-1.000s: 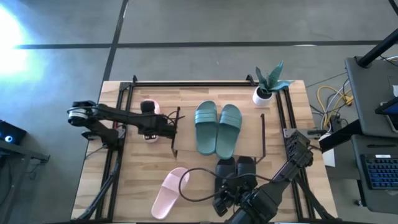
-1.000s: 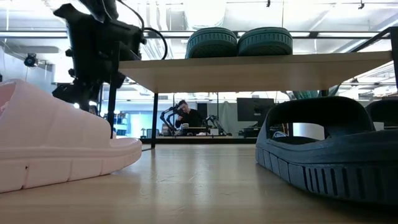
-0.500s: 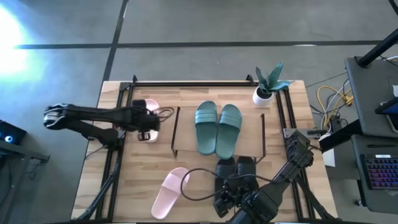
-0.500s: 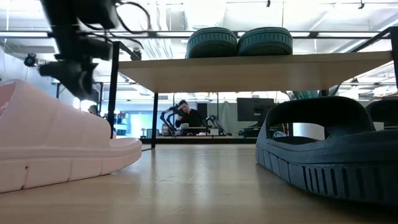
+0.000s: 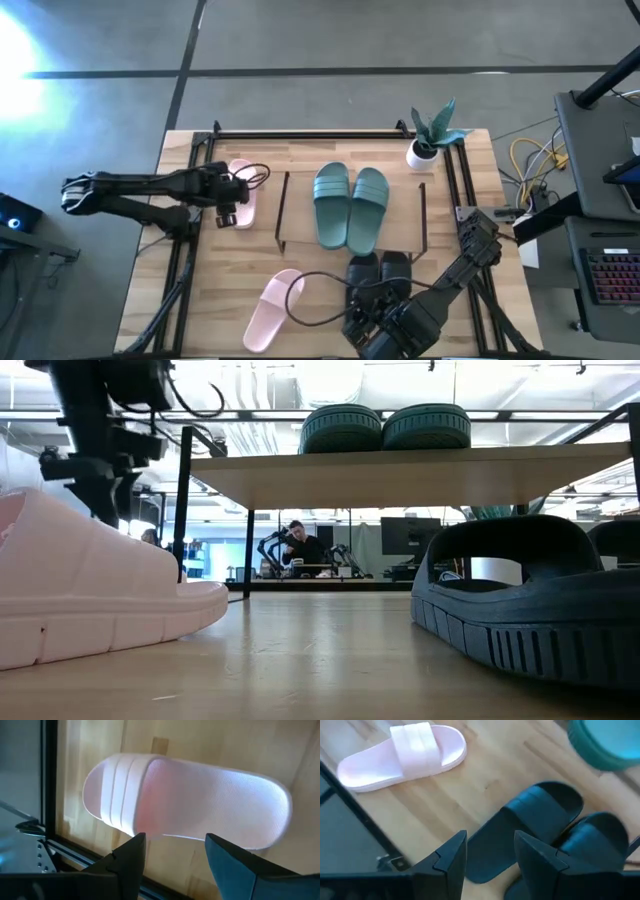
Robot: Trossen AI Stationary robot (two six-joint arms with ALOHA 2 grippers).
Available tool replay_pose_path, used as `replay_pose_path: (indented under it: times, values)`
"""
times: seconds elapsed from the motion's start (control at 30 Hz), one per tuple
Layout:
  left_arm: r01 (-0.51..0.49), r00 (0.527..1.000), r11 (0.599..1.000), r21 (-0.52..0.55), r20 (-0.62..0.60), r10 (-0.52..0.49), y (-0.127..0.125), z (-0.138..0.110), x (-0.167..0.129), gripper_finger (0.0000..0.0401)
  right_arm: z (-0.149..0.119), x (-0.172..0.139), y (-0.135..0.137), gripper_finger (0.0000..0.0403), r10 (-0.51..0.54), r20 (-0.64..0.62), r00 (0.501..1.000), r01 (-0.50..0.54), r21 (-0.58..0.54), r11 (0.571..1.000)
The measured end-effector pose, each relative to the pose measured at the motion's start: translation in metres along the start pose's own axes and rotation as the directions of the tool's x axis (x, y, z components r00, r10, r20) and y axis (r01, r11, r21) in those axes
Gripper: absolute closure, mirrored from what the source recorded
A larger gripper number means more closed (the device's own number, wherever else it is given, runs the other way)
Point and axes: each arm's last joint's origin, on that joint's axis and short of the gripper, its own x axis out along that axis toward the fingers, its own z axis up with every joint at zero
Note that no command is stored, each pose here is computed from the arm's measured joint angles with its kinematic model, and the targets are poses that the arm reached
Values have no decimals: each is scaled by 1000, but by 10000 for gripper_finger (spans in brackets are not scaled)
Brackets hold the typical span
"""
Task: Pick and place slides into the shelf
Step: Put the pink slide under the shelf
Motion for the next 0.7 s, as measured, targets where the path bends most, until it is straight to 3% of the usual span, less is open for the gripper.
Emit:
replay_pose_path:
  times: [0.27, 0.43, 0.6, 0.7]
  values:
    - [-2, 998, 1000, 4, -67, 3, -8, 14, 18, 210, 34, 24, -8, 248, -81, 58, 995, 88, -121, 989]
    - [5, 994, 1000, 4, -108, -4, -10, 21, 22, 210, 96, 38, -34, 248, -142, 76, 987, 154, -181, 971]
    - [-7, 997, 993, -118, -79, -2, -6, 29, 16, 210, 159, 39, -73, 248, -143, 31, 989, 146, -300, 943]
    - [-29, 999, 989, -148, -42, 23, -2, 32, 9, 210, 187, 31, -97, 248, -137, 66, 988, 151, -337, 929]
